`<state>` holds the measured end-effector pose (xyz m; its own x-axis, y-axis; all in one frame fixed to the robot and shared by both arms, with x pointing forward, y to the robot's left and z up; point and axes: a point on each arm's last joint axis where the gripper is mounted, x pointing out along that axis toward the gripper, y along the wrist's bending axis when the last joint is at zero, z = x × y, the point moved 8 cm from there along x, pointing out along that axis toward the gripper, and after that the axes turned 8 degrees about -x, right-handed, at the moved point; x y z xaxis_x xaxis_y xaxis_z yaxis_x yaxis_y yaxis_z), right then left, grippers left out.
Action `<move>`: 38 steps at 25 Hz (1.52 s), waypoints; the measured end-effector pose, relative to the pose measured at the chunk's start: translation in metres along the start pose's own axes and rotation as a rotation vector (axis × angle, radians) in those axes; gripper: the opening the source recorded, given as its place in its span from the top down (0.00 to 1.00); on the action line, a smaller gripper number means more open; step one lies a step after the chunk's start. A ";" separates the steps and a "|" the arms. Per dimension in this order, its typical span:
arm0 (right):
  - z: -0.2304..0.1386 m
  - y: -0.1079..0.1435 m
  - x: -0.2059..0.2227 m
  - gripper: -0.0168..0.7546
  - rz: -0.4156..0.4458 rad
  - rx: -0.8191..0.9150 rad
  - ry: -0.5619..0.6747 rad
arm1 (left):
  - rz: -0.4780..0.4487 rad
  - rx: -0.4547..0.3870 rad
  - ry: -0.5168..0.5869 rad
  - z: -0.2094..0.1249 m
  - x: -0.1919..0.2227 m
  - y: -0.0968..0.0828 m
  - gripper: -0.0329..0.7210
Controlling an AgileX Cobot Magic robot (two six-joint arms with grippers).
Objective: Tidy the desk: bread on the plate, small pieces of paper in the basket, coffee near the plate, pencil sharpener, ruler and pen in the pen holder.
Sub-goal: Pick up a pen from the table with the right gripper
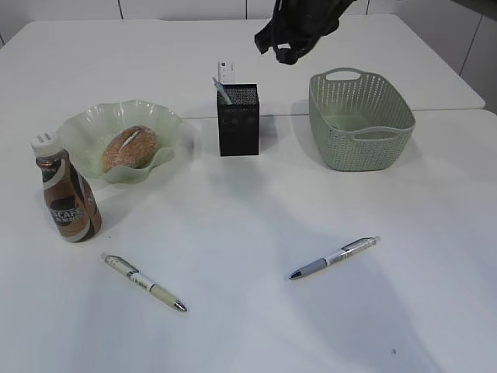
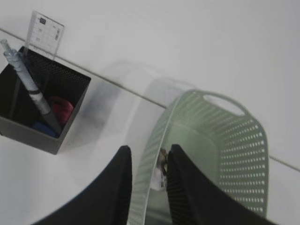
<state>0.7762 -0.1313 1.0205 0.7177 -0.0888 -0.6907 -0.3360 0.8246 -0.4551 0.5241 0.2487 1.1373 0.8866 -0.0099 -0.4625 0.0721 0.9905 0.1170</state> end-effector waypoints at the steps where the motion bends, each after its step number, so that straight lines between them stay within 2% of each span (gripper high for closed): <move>1: -0.001 -0.001 -0.003 0.69 0.004 0.006 0.009 | 0.000 -0.001 0.002 0.000 0.000 0.000 0.59; 2: -0.001 -0.001 -0.003 0.69 0.004 0.006 0.009 | -0.001 -0.006 0.009 -0.002 0.000 0.000 0.59; 5: -0.012 0.002 -0.029 0.69 0.081 0.070 0.094 | -0.005 -0.021 0.031 -0.005 0.000 -0.001 0.59; 11: -0.026 0.015 -0.040 0.69 0.173 0.087 0.182 | -0.007 -0.048 0.046 -0.009 -0.009 0.001 0.59; 15: -0.021 0.025 -0.053 0.69 0.259 0.110 0.165 | -0.024 -0.091 0.093 -0.017 -0.012 -0.001 0.59; 16: -0.017 0.028 -0.063 0.69 0.299 0.118 0.146 | -0.025 -0.097 0.108 -0.019 -0.013 -0.001 0.59; 20: -0.009 0.033 -0.080 0.69 0.368 0.141 0.107 | -0.019 -0.105 0.142 -0.025 -0.014 0.000 0.59; 23: -0.009 0.033 -0.080 0.69 0.368 0.141 0.107 | -0.021 -0.113 0.136 -0.025 -0.017 0.000 0.59; 24: -0.002 0.037 -0.111 0.69 0.455 0.170 0.060 | -0.021 -0.114 0.134 -0.024 -0.017 0.000 0.59; 28: -0.006 0.043 -0.127 0.69 0.521 0.167 0.053 | -0.023 -0.126 0.115 -0.022 -0.024 0.002 0.59; 29: -0.013 0.054 -0.136 0.69 0.572 0.154 0.069 | -0.023 -0.127 0.110 -0.021 -0.025 0.003 0.59; 33: -0.020 0.069 -0.144 0.69 0.600 0.098 0.080 | -0.024 -0.133 0.101 -0.021 -0.029 0.004 0.59; 34: -0.024 0.092 -0.149 0.69 0.634 0.025 0.089 | -0.023 -0.133 0.102 -0.021 -0.029 0.004 0.59; 36: -0.025 0.122 -0.158 0.68 0.676 -0.065 0.087 | -0.017 -0.133 0.114 -0.023 -0.030 0.005 0.59; 37: -0.025 0.122 -0.158 0.68 0.676 -0.065 0.087 | -0.014 -0.133 0.122 -0.024 -0.031 0.006 0.59; 38: -0.025 0.142 -0.165 0.67 0.705 -0.117 0.082 | -0.012 -0.135 0.130 -0.026 -0.032 0.007 0.59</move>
<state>0.5948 -0.0133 1.0554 0.2596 0.3972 -0.8802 -0.7691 0.6363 0.0603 0.4845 0.2591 1.1298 0.8188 -0.0123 -0.5740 0.0123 0.9999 -0.0038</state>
